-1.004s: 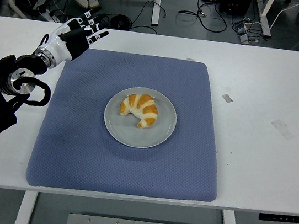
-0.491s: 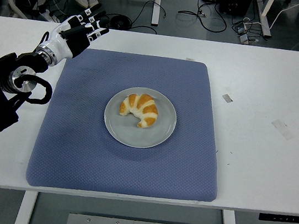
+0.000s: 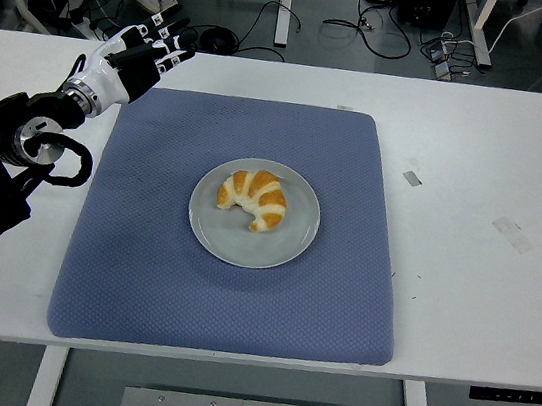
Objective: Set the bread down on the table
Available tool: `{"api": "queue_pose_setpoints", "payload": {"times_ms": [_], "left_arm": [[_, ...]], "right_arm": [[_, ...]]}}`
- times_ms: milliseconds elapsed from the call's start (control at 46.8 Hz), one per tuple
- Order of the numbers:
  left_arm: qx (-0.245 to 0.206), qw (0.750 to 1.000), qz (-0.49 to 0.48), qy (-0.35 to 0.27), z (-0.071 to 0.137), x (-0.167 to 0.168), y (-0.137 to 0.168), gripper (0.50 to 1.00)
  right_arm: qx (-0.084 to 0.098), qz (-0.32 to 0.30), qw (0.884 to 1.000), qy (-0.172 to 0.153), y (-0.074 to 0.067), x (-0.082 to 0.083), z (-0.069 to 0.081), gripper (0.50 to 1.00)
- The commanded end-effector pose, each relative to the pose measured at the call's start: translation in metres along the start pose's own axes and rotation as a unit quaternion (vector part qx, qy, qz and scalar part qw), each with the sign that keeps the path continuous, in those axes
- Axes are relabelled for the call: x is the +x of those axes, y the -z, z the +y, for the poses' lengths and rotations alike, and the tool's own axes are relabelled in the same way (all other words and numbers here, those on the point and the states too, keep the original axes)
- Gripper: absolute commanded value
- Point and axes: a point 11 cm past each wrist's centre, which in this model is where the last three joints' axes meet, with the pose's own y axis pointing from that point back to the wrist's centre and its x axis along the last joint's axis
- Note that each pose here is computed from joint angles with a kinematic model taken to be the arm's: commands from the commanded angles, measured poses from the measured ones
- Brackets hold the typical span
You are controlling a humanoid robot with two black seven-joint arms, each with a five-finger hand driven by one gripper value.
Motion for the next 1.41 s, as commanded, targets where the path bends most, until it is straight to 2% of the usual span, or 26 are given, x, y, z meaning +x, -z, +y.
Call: {"api": "queue_pose_setpoints", "payload": {"times_ms": [0,299,534,705,791,983,1175,1325,1389], "left_arm": [[0.002,1.000,0.001,0.002,-0.001,-0.002,0.002,0.983],[0.013,1.000,-0.022,0.007,0.001,-0.003,0.002,0.981],[0.038,0.991,-0.128,0.022,0.007,-0.009,-0.016,0.980],[0.034,0.975,-0.218,0.038,0.012,-0.035,-0.033,0.980],[0.036,0.959,-0.275,0.053,0.015,-0.052,-0.032,0.980],[0.059,0.911,-0.401,0.080,0.014,-0.064,-0.026,0.980],[0.073,0.874,-0.462,0.134,0.013,-0.097,-0.017,0.980],[0.097,0.825,-0.527,0.180,0.022,-0.113,-0.002,0.981],[0.101,0.812,-0.542,0.190,0.022,-0.117,-0.004,0.981]], "right_arm": [[0.000,0.000,1.000,0.000,0.000,0.000,0.000,1.000],[0.000,0.000,1.000,0.000,0.000,0.000,0.000,1.000],[0.000,0.000,1.000,0.000,0.000,0.000,0.000,1.000],[0.000,0.000,1.000,0.000,-0.001,0.000,0.000,1.000],[0.000,0.000,1.000,0.000,0.000,0.000,0.000,1.000],[0.000,0.000,1.000,0.000,0.000,0.000,0.000,1.000],[0.000,0.000,1.000,0.000,0.000,0.000,0.000,1.000],[0.000,0.000,1.000,0.000,0.000,0.000,0.000,1.000],[0.000,0.000,1.000,0.000,0.000,0.000,0.000,1.000]]}}
